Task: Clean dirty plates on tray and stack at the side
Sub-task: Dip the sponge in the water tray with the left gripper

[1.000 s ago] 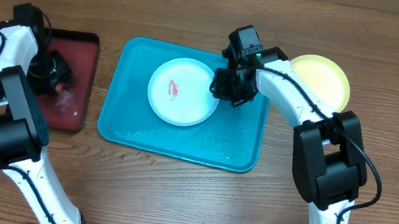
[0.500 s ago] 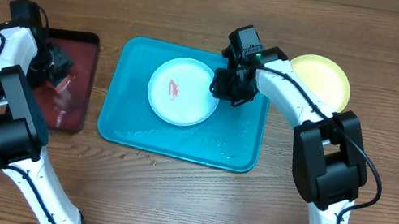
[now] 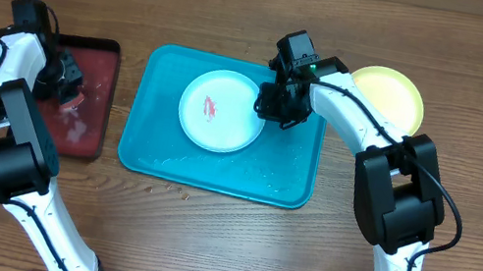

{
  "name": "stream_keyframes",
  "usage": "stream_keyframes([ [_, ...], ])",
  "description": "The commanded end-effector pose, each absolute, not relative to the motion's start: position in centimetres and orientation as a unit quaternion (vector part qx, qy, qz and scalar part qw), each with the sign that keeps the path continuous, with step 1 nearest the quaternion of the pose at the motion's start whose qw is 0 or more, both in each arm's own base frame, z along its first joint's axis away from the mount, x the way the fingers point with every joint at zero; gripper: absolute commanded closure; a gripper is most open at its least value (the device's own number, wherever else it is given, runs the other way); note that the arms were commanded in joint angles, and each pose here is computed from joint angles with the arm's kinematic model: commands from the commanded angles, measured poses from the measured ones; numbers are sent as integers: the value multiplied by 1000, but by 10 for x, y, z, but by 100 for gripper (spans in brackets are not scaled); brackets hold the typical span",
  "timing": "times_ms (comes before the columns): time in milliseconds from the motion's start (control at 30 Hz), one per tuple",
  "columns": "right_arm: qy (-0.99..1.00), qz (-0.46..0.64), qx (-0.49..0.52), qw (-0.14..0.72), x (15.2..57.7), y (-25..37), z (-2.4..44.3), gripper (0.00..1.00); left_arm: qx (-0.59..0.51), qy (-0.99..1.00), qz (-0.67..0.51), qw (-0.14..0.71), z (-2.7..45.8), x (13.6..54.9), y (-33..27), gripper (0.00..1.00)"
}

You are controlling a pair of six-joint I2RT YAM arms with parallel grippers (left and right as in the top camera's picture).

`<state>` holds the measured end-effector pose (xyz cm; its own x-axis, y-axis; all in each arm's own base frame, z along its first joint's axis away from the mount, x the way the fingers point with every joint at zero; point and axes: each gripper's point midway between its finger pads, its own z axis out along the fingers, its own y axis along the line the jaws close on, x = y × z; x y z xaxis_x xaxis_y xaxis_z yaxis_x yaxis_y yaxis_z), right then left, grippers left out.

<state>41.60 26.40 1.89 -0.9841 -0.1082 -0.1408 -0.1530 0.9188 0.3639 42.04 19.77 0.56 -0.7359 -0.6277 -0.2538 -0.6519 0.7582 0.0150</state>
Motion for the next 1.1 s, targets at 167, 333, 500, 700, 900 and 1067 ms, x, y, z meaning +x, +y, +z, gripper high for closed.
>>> stream_keyframes([
  [167, 975, 200, -69, 61, 414, 268, 25, 96, -316, 938, 52, 135, -7, 431, 200, 2],
  [333, 975, 200, -69, 62, 415, 269, 25, 96, -325, 934, 51, 137, -6, 432, 201, 73],
  [500, 975, 200, -69, 62, 415, 269, 25, 96, -336, 932, 45, 130, -8, 429, 198, 94],
  [700, 975, 201, -69, 62, 415, 269, 25, 96, -333, 939, 0, 82, -13, 412, 175, 0],
  [900, 975, 201, -69, 64, 416, 269, 25, 96, -334, 942, -24, 31, -16, 391, 158, 0],
  [1067, 975, 201, -69, 64, 416, 269, 25, 96, -335, 942, -25, 26, -16, 389, 157, 76],
])
